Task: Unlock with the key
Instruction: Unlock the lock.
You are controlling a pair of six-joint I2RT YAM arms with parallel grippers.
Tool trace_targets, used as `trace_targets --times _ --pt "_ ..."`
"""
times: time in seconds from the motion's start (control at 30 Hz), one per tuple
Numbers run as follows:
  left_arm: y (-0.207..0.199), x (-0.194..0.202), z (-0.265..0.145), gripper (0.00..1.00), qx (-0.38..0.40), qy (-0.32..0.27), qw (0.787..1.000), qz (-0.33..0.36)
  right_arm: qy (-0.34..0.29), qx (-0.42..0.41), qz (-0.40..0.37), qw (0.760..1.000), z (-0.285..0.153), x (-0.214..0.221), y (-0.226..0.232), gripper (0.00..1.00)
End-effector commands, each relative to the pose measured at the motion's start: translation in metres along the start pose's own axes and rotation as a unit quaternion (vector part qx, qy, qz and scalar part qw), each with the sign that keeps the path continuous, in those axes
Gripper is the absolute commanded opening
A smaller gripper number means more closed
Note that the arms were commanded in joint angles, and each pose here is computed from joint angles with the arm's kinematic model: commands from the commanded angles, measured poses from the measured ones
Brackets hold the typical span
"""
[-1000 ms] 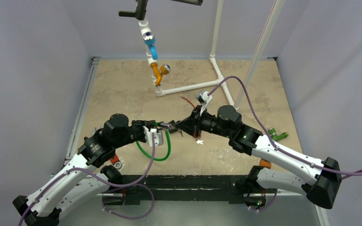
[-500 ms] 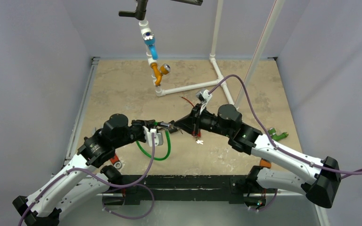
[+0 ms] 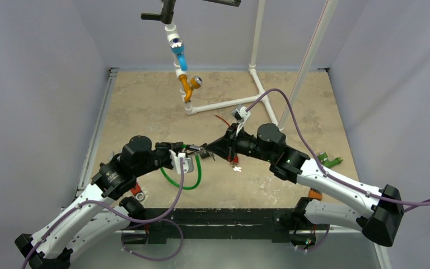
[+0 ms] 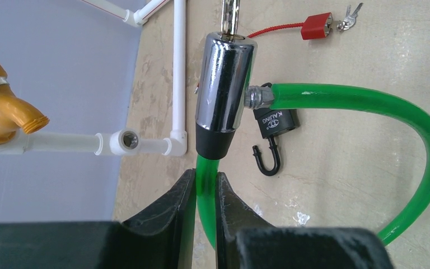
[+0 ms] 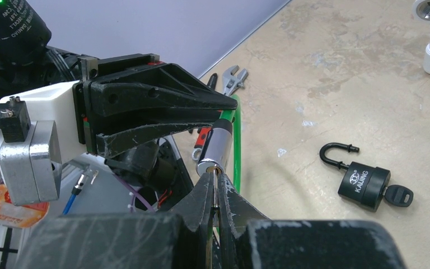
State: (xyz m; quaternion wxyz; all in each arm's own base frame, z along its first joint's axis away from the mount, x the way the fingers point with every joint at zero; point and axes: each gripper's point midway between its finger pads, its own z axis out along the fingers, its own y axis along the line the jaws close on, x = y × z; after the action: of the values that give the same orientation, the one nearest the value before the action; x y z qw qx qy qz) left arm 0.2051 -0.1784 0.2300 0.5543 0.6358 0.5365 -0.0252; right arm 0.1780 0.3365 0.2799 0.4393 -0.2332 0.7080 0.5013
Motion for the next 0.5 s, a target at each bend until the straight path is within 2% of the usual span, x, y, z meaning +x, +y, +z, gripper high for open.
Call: trace_targets --times 0.0,0.47 --pt "0.0257 -0.0272 -0.0056 0.00 -0.045 -0.050 0.998 0.018 -0.019 -0.011 -0.001 1.000 0.0040 -0.0164 0.0075 0.00" --pt "0.0288 -0.0296 -0.0051 0.00 -0.050 -0.053 0.997 0.017 -0.023 0.001 0.010 1.000 0.0037 -0.0156 -0.0009 0.00"
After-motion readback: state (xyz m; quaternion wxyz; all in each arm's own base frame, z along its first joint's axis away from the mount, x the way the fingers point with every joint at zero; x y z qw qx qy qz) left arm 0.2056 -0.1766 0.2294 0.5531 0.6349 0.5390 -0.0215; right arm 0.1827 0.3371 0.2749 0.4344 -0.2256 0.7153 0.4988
